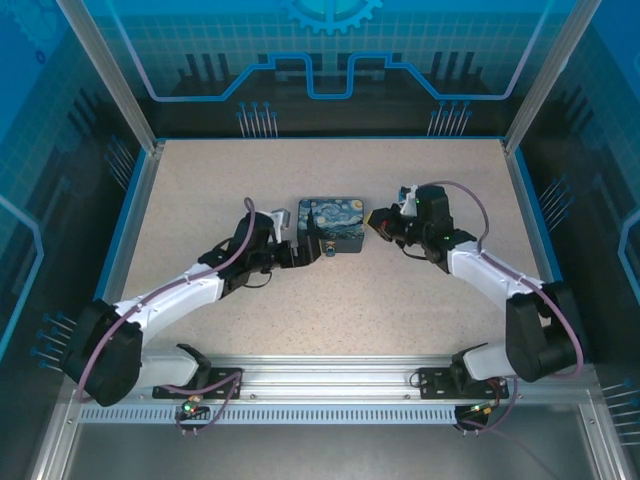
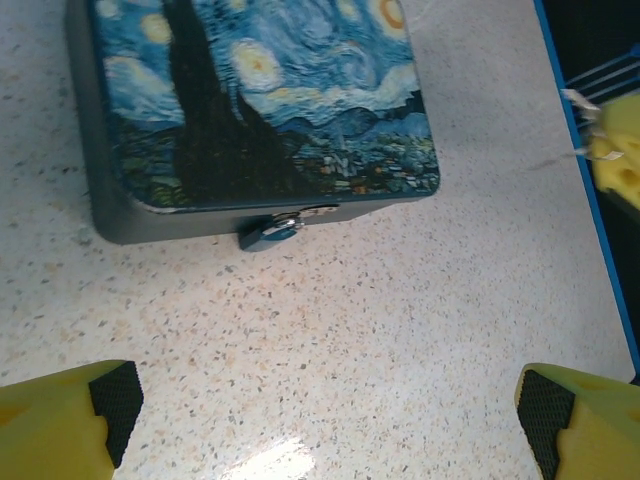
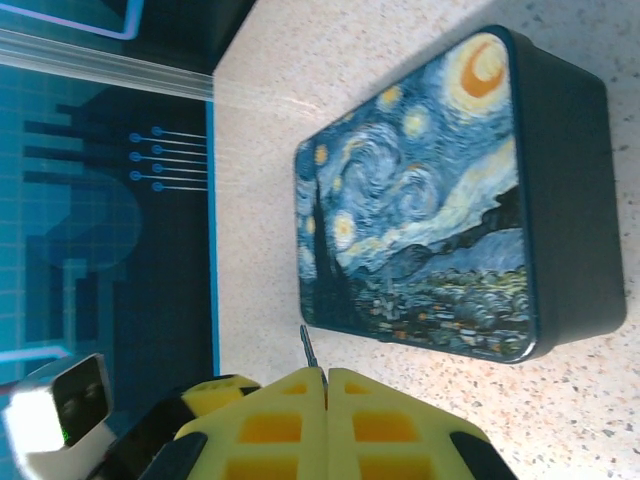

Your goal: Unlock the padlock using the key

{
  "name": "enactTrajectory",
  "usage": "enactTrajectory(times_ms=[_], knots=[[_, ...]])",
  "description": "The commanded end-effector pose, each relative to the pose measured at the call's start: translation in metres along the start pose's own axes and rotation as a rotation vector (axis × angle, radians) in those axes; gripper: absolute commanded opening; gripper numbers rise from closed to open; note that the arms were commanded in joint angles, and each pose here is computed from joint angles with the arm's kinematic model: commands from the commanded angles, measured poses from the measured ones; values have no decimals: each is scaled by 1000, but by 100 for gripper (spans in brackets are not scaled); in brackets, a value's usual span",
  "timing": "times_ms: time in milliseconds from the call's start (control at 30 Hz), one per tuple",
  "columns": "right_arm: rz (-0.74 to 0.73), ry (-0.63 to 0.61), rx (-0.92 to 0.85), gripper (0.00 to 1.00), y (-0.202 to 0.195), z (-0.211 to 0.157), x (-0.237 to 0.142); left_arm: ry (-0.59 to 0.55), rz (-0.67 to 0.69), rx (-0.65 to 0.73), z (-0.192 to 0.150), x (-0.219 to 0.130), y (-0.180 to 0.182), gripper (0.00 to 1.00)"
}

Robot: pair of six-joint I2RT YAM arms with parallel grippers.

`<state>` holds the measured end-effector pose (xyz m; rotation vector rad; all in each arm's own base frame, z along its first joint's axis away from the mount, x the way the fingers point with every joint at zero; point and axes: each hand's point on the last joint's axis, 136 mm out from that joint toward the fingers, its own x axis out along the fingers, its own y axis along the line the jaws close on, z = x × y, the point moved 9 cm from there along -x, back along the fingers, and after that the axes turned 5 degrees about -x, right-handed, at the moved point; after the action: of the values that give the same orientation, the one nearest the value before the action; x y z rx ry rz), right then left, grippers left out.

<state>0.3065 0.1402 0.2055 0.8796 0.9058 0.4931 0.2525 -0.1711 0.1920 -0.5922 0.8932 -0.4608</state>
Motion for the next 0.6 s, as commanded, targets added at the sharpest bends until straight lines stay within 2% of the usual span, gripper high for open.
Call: enactTrajectory(times_ms=[0, 300, 567], knots=[[15, -14, -17, 0, 8, 7, 8, 20, -67, 133, -12, 12, -2, 98], [9, 15, 10, 0, -5, 10, 27, -10, -25, 216, -47, 47, 16, 98], [25, 27, 23, 0, -15, 17, 40, -77, -9, 238, -48, 75, 17, 98]])
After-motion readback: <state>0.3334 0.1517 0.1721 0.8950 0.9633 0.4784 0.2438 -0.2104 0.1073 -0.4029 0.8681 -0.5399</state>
